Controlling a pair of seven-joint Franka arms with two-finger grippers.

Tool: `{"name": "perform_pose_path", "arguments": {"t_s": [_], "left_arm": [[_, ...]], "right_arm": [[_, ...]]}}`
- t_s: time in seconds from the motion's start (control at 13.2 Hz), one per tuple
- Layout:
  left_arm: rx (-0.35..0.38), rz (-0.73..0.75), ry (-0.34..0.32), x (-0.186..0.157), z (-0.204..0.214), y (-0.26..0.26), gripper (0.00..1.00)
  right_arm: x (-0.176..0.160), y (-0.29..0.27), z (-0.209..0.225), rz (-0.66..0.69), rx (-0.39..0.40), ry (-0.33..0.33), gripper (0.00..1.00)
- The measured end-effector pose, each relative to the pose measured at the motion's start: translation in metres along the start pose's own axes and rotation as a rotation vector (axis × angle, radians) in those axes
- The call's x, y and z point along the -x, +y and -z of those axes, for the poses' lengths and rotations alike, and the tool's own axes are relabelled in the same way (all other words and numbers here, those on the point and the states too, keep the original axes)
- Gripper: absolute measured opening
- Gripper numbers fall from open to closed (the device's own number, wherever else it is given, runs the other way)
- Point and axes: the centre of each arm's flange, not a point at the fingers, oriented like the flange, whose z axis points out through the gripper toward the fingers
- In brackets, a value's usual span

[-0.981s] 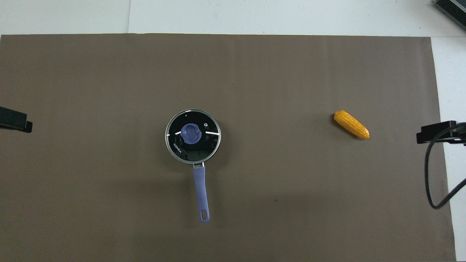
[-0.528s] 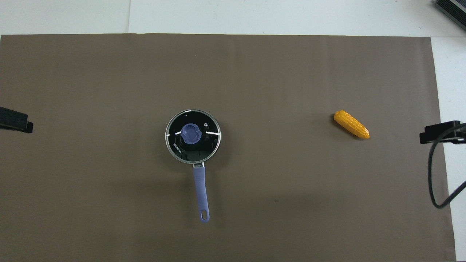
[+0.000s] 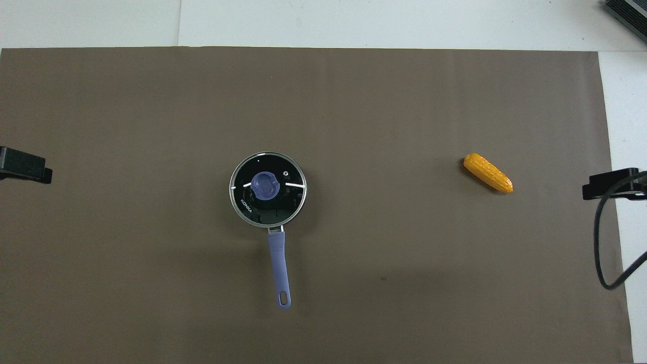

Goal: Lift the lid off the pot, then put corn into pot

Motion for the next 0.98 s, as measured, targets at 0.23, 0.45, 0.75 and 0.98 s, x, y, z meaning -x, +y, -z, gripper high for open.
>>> {"name": "perform_pose_path", "arguments": {"t_s": [0.23, 0.45, 0.75, 0.98], "left_arm": [[-0.001, -0.02, 0.002, -0.001, 0.0, 0.011, 1.0], [-0.001, -0.048, -0.008, -0.001, -0.004, 0.028, 1.0], [-0.005, -0.05, -0.042, -0.002, -0.025, 0.059, 1.0], [-0.01, -0.031, -0.045, -0.005, -0.046, 0.087, 1.0]], "right_arm": [[0.0, 0.0, 0.0, 0.0, 0.0, -0.001, 1.0], [0.001, 0.001, -0.001, -0.002, 0.0, -0.002, 1.0], [0.001, 0.003, 0.0, -0.005, 0.0, -0.001, 1.0], [0.001, 0.003, -0.001, -0.005, 0.0, -0.002, 1.0]]}}
